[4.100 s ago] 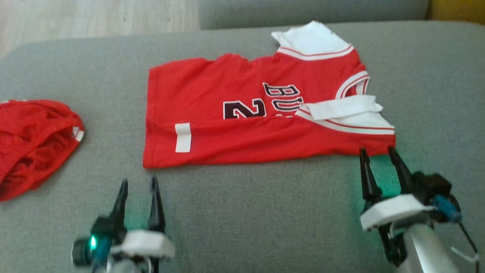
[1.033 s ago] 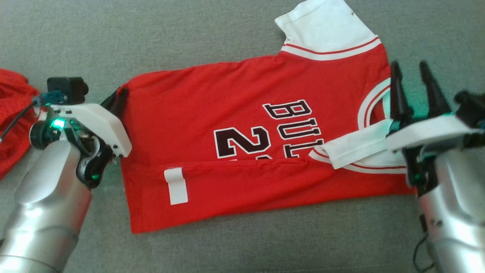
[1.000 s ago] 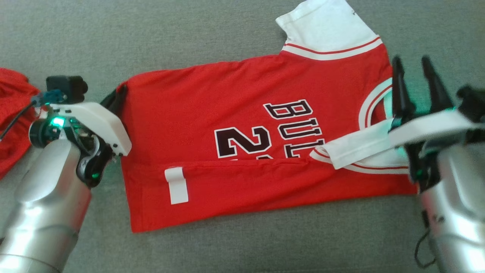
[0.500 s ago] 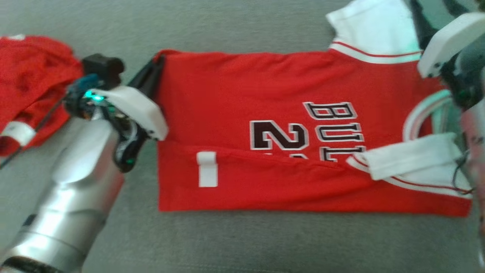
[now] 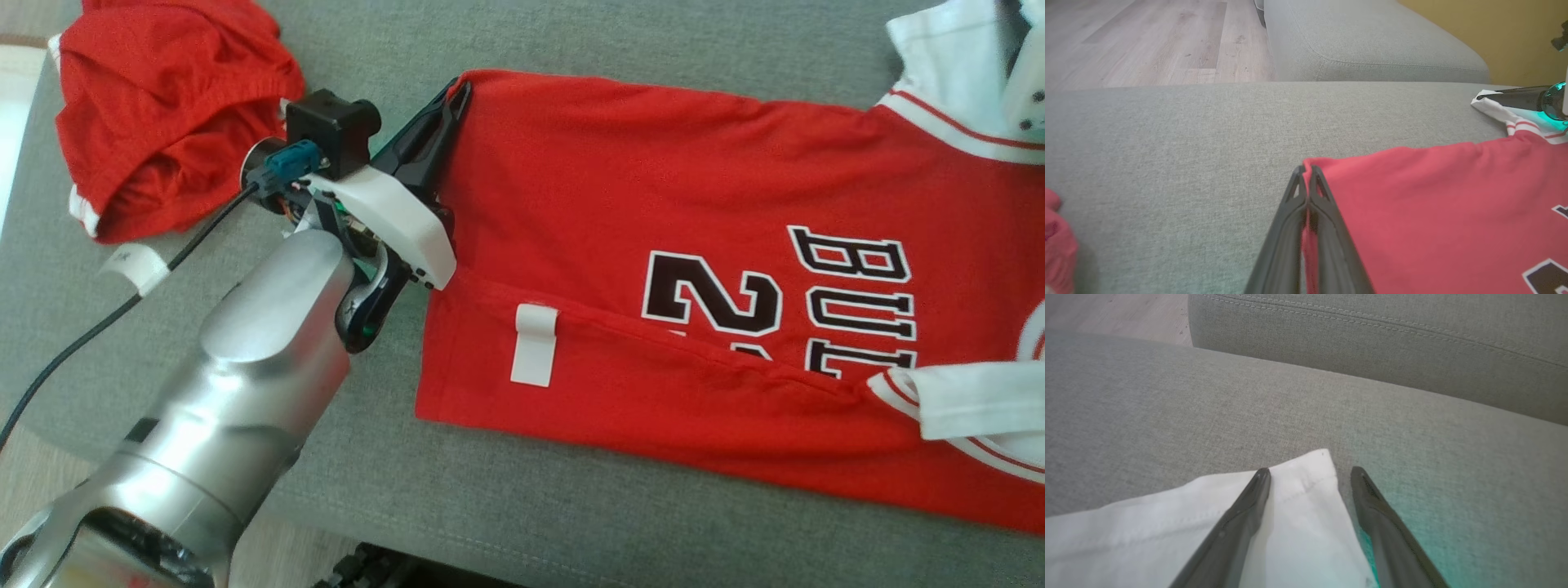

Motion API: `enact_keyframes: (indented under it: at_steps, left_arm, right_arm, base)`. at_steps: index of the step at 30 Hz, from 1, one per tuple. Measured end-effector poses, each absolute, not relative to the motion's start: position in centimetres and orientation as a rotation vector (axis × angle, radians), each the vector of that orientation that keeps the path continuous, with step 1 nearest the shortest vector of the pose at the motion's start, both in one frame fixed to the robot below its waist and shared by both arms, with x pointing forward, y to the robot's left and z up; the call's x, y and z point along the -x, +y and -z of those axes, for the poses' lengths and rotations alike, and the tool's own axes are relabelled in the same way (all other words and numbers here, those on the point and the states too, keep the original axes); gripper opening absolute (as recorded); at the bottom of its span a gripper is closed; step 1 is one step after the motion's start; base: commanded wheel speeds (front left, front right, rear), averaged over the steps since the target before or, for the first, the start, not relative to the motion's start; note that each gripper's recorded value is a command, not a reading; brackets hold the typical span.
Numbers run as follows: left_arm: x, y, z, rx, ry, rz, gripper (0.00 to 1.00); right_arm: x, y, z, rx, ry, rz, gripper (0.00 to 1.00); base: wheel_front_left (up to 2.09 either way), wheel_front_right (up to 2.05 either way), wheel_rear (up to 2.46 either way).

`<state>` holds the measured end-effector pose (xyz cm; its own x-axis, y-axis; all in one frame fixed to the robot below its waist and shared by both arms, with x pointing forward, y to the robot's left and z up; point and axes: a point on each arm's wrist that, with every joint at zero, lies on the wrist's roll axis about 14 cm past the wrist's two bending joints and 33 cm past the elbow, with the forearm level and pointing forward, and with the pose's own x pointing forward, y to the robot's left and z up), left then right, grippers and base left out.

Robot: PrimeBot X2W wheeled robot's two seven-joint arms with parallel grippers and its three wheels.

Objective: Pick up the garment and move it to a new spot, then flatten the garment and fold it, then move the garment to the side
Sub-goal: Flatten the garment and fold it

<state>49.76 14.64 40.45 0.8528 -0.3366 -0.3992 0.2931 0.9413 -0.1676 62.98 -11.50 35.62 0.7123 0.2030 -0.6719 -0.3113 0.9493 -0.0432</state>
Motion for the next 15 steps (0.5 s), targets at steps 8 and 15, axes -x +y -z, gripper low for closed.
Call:
enact_keyframes:
  at_steps: [8, 15]
  left_arm:
    - [-50.1, 15.8, -39.5, 0.115, 0.421, 0.292, 0.00]
    - [-51.9, 17.0, -41.2, 0.113, 0.314, 0.232, 0.00]
  right_arm:
    - [-64.9, -11.8, -36.9, 0.148, 0.593, -0.269, 0.00]
    - [-65.9, -12.7, -42.4, 0.037, 0.286, -0.226, 0.00]
  base:
    - [0.00, 0.00, 0.00]
    - [0.00, 0.00, 0.00]
